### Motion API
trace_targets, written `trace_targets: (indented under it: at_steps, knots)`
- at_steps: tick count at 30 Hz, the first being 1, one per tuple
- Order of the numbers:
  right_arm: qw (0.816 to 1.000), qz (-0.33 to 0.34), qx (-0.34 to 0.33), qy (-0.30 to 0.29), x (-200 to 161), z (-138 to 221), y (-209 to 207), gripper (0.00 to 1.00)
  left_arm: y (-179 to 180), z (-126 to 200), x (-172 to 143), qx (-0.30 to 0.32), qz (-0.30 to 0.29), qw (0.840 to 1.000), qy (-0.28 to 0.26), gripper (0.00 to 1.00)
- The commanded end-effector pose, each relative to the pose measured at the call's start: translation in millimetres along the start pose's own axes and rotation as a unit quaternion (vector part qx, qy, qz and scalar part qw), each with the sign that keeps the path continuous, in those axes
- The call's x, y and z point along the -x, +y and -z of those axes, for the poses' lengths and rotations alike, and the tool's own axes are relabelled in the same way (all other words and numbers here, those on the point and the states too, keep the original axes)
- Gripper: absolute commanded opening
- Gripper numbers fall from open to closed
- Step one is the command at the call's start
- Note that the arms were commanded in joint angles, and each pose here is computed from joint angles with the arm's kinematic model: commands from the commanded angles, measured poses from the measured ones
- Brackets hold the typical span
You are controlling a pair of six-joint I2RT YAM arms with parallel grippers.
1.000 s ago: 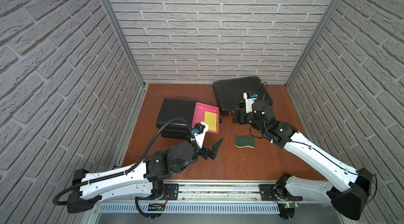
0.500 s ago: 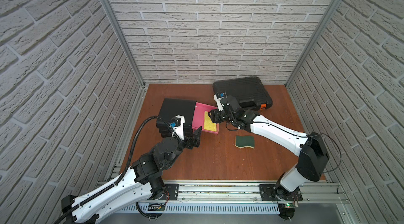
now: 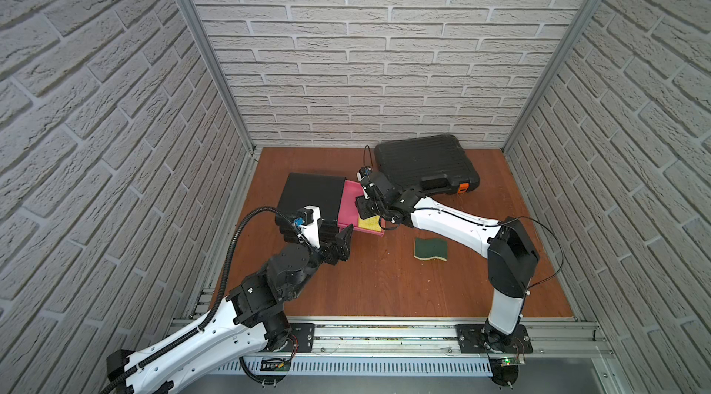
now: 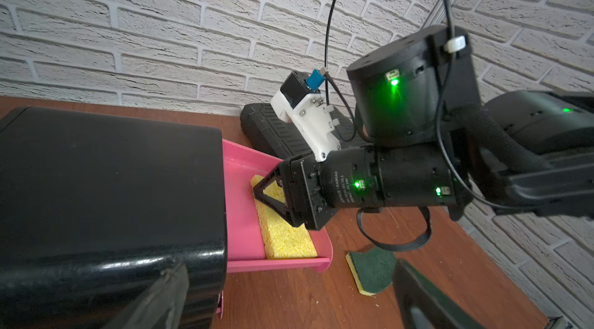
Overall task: Take the sponge out of the drawer
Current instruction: Pick up the sponge from the drawer.
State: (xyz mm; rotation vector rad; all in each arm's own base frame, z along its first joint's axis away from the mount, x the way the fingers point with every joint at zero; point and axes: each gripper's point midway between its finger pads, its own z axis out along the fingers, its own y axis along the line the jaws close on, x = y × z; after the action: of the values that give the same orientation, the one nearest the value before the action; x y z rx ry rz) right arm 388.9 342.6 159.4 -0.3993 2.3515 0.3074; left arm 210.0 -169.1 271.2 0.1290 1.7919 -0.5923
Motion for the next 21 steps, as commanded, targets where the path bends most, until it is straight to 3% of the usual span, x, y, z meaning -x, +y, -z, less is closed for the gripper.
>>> trace_targets:
  at_steps: [1, 9, 17, 21]
  knots:
    - [1.0, 0.016, -0.024, -0.003, 3, -4, 0, 0.47, 2, 1, 3, -0.003, 0.011, 1.0, -0.012, 0.98]
    - [0.999, 0.023, -0.045, 0.014, -5, -18, -3, 0.42, 4, 5, 4, -0.005, 0.013, 1.0, -0.019, 0.98]
    - [0.999, 0.016, -0.033, 0.004, -7, -16, 2, 0.04, 1, 2, 0, -0.011, 0.014, 1.0, -0.015, 0.98]
    - [0.999, 0.013, -0.008, -0.028, 4, 4, 8, 0.03, 0, 1, 0, -0.013, 0.015, 1.0, -0.012, 0.98]
